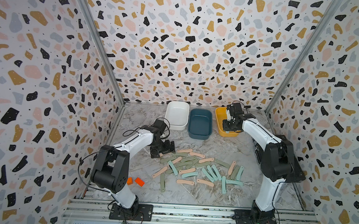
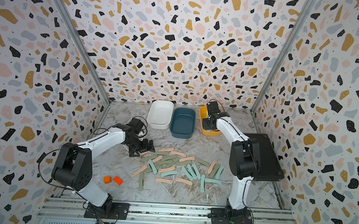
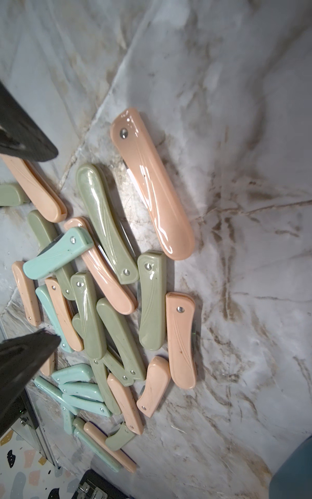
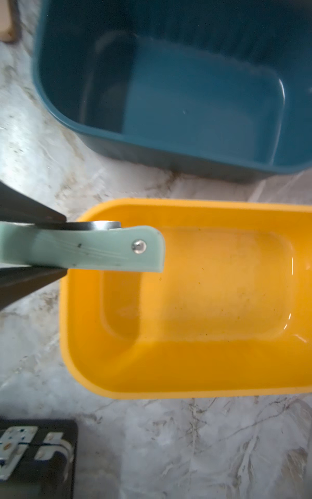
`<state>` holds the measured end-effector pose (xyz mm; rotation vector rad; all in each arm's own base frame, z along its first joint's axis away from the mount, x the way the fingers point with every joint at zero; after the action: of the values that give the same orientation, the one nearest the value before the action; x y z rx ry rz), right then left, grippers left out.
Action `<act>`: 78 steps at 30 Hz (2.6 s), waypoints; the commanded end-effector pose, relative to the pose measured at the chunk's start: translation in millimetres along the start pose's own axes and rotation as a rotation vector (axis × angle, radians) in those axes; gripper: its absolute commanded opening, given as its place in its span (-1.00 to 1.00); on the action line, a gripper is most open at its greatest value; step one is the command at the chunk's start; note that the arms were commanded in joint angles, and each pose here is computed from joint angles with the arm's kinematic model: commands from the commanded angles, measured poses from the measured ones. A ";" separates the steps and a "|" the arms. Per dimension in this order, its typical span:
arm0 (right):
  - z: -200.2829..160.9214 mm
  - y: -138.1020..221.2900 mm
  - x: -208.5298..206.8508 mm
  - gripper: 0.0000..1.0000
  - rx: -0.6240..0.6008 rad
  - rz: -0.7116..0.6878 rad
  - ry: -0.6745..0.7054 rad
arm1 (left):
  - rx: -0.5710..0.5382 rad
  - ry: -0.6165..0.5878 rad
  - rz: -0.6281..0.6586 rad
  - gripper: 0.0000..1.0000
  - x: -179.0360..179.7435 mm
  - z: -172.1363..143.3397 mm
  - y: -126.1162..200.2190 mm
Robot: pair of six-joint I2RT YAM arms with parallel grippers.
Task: Place the fruit knives into the storage box by color
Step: Place the fruit knife in the storage box, then pick up the fruit knife from the center of the board.
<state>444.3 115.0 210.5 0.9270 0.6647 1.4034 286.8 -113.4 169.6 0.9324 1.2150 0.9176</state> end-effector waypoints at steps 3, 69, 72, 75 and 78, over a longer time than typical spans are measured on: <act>28.3 -42.7 -15.1 -0.46 0.072 -0.027 -0.008 | 0.017 -0.008 -0.027 0.98 -7.5 9.6 2.0; -76.8 75.6 31.0 0.80 0.073 0.256 0.003 | 0.211 -0.178 0.330 0.17 26.1 36.9 -50.2; -77.1 75.2 30.9 0.82 0.076 0.250 0.004 | 0.216 -0.173 0.325 -0.02 26.3 35.9 -51.9; -77.3 75.3 30.7 0.92 0.076 0.247 0.002 | 0.227 -0.170 0.320 -0.25 27.1 34.1 -54.1; -78.4 75.9 30.1 0.99 0.080 0.244 -0.002 | 0.225 -0.166 0.320 -0.45 27.2 33.8 -53.7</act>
<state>347.0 153.9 222.2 1.1246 0.6680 1.5905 333.4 -110.4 115.6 1.3660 1.0403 0.9557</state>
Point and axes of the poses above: each gripper's point midway between its finger pads, its own y axis back along the fingers, its own x axis along the line the jaws close on, z = x × y, the point moved 10 cm from there along y, back along the fingers, and after that the axes turned 15 degrees about -y, right-handed, at the moved point
